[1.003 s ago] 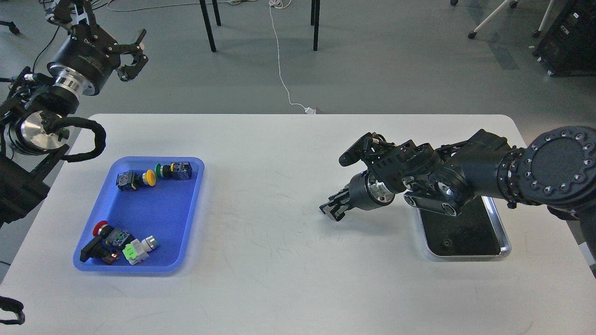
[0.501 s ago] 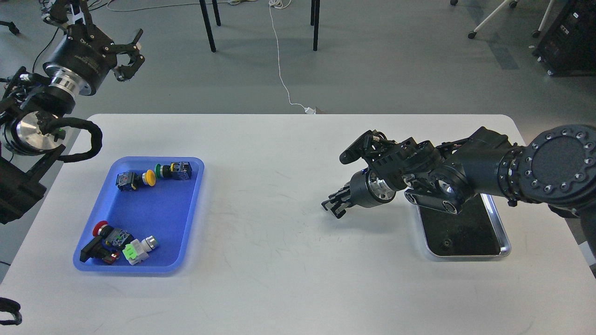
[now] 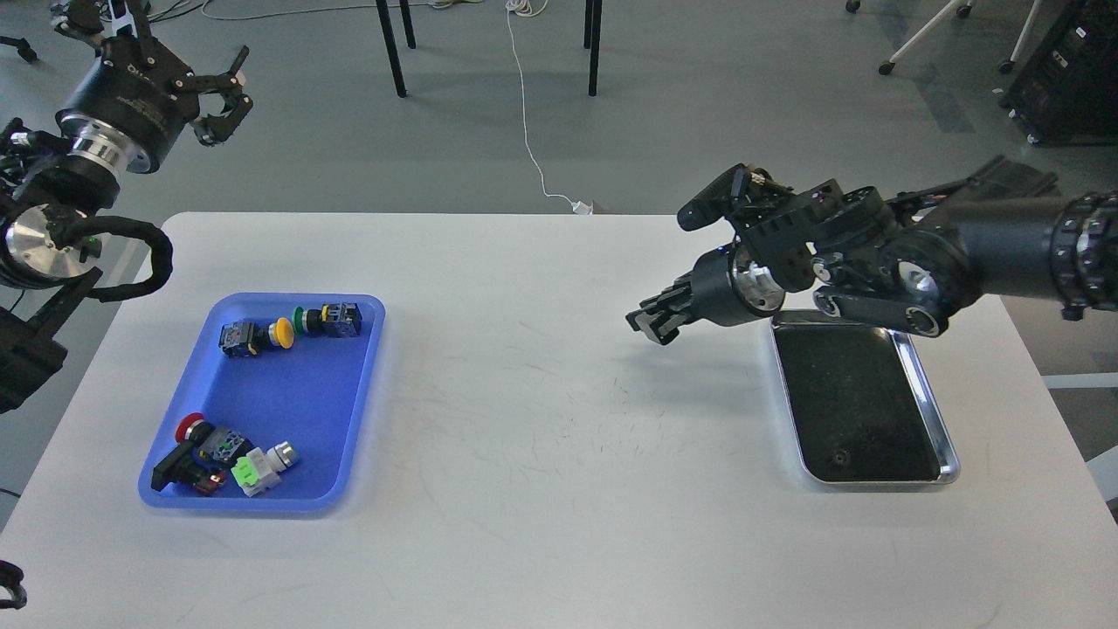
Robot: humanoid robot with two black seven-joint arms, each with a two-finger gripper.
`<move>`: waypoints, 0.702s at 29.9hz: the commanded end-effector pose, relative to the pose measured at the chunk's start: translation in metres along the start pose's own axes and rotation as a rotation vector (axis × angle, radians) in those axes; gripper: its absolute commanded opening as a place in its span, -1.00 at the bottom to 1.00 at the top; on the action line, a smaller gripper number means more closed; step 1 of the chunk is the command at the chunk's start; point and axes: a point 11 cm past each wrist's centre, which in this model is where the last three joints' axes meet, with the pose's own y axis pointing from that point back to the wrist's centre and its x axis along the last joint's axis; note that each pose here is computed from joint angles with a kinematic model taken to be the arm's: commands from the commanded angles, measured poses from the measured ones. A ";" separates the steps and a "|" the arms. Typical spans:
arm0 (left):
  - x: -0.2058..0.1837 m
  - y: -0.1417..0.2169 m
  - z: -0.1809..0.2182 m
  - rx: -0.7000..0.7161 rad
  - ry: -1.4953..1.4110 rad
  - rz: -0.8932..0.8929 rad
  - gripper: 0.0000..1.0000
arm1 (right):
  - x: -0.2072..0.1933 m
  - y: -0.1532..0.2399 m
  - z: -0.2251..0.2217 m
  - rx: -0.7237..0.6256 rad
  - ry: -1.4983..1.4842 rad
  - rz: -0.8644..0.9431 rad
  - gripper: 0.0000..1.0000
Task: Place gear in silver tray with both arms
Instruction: 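Carry the gear with the right gripper and lower it into the silver tray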
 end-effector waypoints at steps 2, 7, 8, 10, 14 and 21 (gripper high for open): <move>0.000 0.000 0.001 -0.002 0.000 0.001 0.95 | -0.042 0.035 0.045 -0.084 -0.063 -0.020 -0.79; -0.001 -0.001 -0.001 0.002 0.001 0.000 0.95 | -0.094 0.044 0.067 -0.124 -0.151 -0.062 -0.79; -0.001 -0.001 -0.001 0.002 0.001 0.000 0.95 | -0.103 0.043 0.070 -0.128 -0.162 -0.073 -0.79; -0.001 -0.001 -0.001 0.002 0.001 0.000 0.95 | -0.120 0.042 0.076 -0.144 -0.179 -0.090 -0.79; -0.001 -0.001 0.000 0.001 0.001 -0.001 0.95 | -0.144 0.041 0.086 -0.175 -0.172 -0.116 -0.78; -0.002 -0.001 -0.003 0.005 0.002 0.000 0.95 | -0.148 0.038 0.093 -0.197 -0.164 -0.103 -0.56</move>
